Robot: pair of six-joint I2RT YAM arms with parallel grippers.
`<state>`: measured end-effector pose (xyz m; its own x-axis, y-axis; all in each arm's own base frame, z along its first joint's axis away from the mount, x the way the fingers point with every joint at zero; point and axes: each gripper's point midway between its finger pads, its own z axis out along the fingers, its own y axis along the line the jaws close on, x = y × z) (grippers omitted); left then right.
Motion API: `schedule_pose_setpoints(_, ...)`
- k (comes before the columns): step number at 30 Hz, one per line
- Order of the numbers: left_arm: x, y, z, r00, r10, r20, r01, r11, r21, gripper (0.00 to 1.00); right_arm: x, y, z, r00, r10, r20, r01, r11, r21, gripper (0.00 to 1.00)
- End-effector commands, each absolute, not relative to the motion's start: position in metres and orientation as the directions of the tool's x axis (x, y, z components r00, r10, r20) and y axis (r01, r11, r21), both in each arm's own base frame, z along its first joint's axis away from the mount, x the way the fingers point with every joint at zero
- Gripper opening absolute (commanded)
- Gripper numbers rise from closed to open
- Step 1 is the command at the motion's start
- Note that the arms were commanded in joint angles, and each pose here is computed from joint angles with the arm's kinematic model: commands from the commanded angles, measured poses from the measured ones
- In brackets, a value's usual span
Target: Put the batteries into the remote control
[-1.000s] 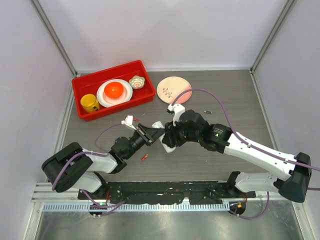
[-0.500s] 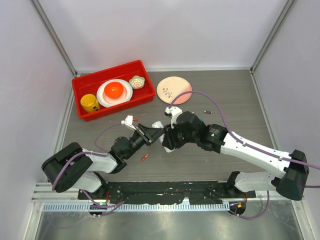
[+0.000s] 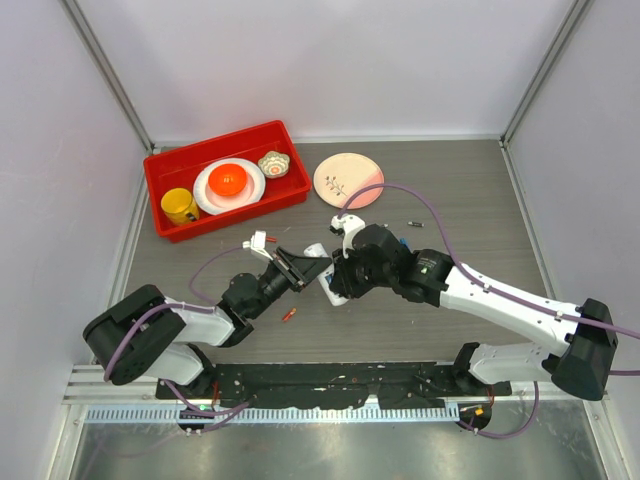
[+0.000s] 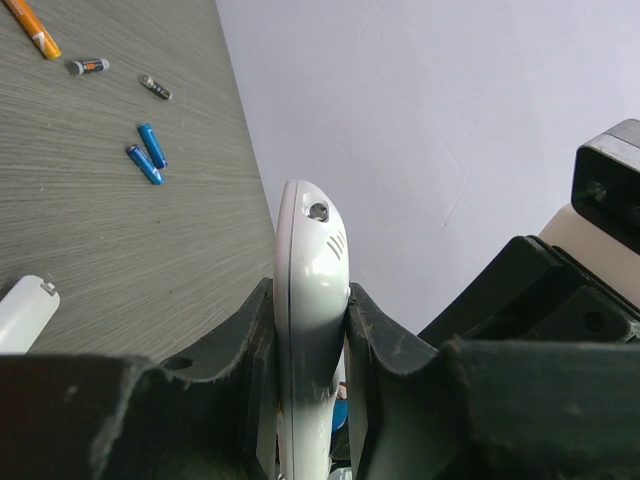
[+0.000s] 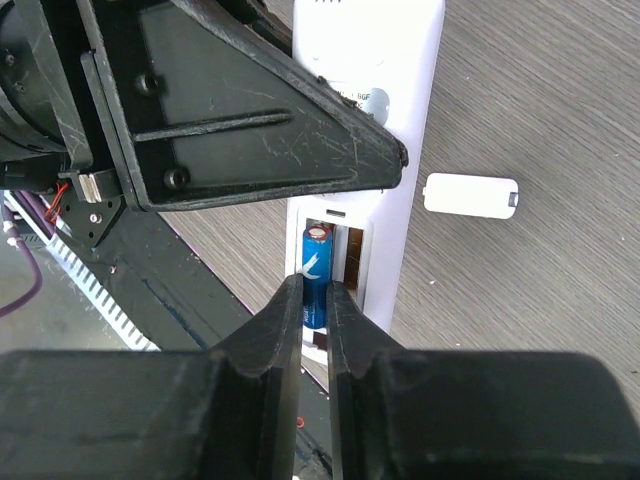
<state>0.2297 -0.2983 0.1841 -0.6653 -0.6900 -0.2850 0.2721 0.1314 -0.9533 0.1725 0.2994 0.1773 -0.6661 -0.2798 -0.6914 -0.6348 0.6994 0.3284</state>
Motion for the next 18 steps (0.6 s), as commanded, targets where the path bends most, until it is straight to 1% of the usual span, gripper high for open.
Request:
schedule_pose_setpoints(1, 0.225, -0.297, 0.223, -0.646, -0.713, -0.272, 0.372, 0.018, -0.928, 0.00, 0.173, 0.306, 0.192, -0.654, -0.238, -0.718, -0.638, 0.683, 0.355, 0.13)
schedule_pose_setpoints(8, 0.224, -0.296, 0.220, -0.646, -0.714, -0.271, 0.371, 0.017, -0.929, 0.00, 0.176, 0.305, 0.205, -0.640, -0.205, -0.740, -0.634, 0.686, 0.358, 0.01)
schedule_pose_setpoints(18, 0.227, -0.291, 0.215, -0.617, -0.732, -0.289, 0.375, 0.049, -0.926, 0.00, 0.171, 0.300, 0.252, -0.590, -0.123, -0.798, -0.662, 0.640, 0.390, 0.01)
